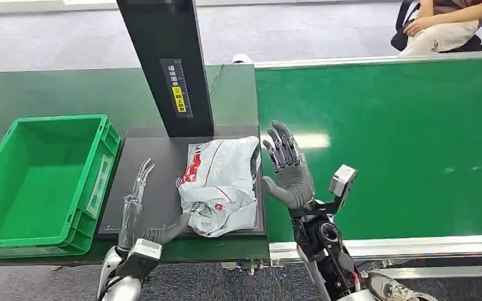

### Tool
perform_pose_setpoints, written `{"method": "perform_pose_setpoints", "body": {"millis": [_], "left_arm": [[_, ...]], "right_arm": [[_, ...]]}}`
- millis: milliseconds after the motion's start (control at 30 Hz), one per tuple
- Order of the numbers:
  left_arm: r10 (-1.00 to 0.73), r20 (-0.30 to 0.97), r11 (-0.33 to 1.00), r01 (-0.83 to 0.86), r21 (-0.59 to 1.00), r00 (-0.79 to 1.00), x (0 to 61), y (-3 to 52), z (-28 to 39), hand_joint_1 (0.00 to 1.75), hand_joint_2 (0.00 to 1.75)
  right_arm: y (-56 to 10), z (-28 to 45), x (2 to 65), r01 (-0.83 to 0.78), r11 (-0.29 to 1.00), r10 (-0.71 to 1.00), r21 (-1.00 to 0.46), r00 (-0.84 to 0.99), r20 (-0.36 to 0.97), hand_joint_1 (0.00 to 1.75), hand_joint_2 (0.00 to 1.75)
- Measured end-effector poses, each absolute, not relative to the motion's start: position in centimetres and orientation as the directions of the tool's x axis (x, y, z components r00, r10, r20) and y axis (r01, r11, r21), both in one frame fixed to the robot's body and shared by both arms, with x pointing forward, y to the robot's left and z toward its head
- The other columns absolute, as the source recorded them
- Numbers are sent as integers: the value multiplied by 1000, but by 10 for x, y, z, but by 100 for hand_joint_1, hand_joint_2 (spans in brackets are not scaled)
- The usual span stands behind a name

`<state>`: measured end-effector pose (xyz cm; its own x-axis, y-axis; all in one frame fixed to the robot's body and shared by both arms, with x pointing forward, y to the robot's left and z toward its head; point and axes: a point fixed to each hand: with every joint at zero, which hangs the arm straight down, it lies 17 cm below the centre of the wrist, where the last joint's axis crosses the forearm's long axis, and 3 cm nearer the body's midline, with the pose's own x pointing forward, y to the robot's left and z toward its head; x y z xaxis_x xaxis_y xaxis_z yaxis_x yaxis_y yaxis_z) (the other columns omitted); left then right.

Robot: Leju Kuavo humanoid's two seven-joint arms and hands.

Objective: Moved the parcel from conveyor to table for the left to box.

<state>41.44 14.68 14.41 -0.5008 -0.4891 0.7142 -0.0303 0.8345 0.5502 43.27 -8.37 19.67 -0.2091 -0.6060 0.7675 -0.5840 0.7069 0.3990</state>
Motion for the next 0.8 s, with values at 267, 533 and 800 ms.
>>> {"method": "perform_pose_setpoints", "body": {"millis": [267, 533, 800], "left_arm": [[-675, 485, 526, 97, 845, -556, 407, 80, 96, 0, 175], [-746, 511, 355, 394, 848, -427, 392, 69, 4, 0, 175], [-773, 497, 299, 465, 833, -394, 389, 71, -21, 129, 175]], "right_arm": [[-84, 185, 415, -588, 665, -650, 460, -153, 744, 0, 175], [-75, 175, 403, -590, 670, -634, 450, -138, 761, 0, 175], [-76, 173, 401, -573, 674, -639, 466, -137, 757, 0, 175]]}}
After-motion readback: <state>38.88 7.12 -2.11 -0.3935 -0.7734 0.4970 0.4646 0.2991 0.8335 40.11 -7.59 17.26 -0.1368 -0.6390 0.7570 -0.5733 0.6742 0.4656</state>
